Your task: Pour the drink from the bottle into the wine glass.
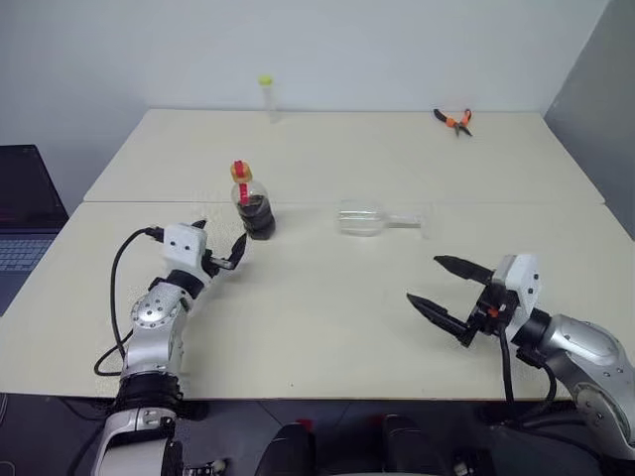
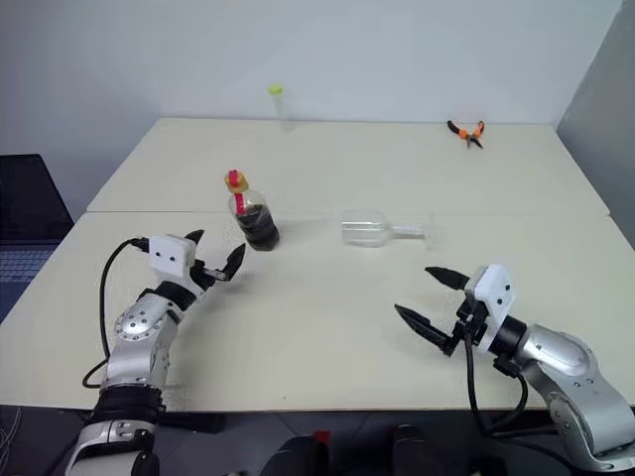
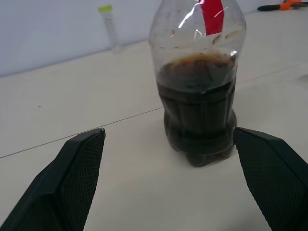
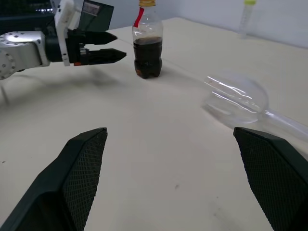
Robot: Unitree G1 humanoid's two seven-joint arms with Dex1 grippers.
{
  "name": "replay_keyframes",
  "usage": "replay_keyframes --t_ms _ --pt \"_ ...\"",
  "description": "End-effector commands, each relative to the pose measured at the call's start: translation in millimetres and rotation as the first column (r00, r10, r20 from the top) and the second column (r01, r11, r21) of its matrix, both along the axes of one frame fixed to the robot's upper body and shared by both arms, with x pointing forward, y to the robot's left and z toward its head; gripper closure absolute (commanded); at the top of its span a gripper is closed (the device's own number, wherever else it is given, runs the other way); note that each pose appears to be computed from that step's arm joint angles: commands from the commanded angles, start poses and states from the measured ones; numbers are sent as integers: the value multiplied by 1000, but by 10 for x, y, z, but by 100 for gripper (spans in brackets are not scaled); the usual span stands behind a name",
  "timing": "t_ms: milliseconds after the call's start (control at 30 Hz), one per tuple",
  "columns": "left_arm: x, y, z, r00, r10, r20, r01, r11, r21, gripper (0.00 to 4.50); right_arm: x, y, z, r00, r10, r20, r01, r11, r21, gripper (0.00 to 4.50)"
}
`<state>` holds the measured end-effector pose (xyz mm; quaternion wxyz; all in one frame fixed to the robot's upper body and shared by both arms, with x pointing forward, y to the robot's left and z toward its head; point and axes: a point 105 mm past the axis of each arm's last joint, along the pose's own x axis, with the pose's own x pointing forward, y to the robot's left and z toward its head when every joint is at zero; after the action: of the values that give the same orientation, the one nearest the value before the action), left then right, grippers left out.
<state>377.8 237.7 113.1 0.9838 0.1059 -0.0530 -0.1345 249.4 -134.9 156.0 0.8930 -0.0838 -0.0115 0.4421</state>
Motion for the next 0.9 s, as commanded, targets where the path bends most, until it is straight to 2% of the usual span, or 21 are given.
replay_keyframes --t_ms 33,300,567,733,833,900 --pt "99 -59 101 999 -27 19 27 999 -17 4 -33 81 134 998 44 50 -44 999 -12 0" --pt "332 -249 126 997 -80 -6 80 995 -58 4 -13 156 222 994 81 70 -81 997 -4 0" --pt "551 -335 212 998 -69 -14 66 991 -120 4 22 184 238 992 88 86 -88 996 -4 0" --pt "611 -370 186 998 -62 -31 57 988 -145 4 25 208 230 992 91 88 -91 996 -3 0" --pt "625 -387 192 997 -65 -29 59 984 -167 65 24 221 231 992 91 91 -91 996 -3 0" --pt "627 -387 194 997 -66 -27 61 983 -173 128 25 223 233 992 90 93 -90 996 -3 0"
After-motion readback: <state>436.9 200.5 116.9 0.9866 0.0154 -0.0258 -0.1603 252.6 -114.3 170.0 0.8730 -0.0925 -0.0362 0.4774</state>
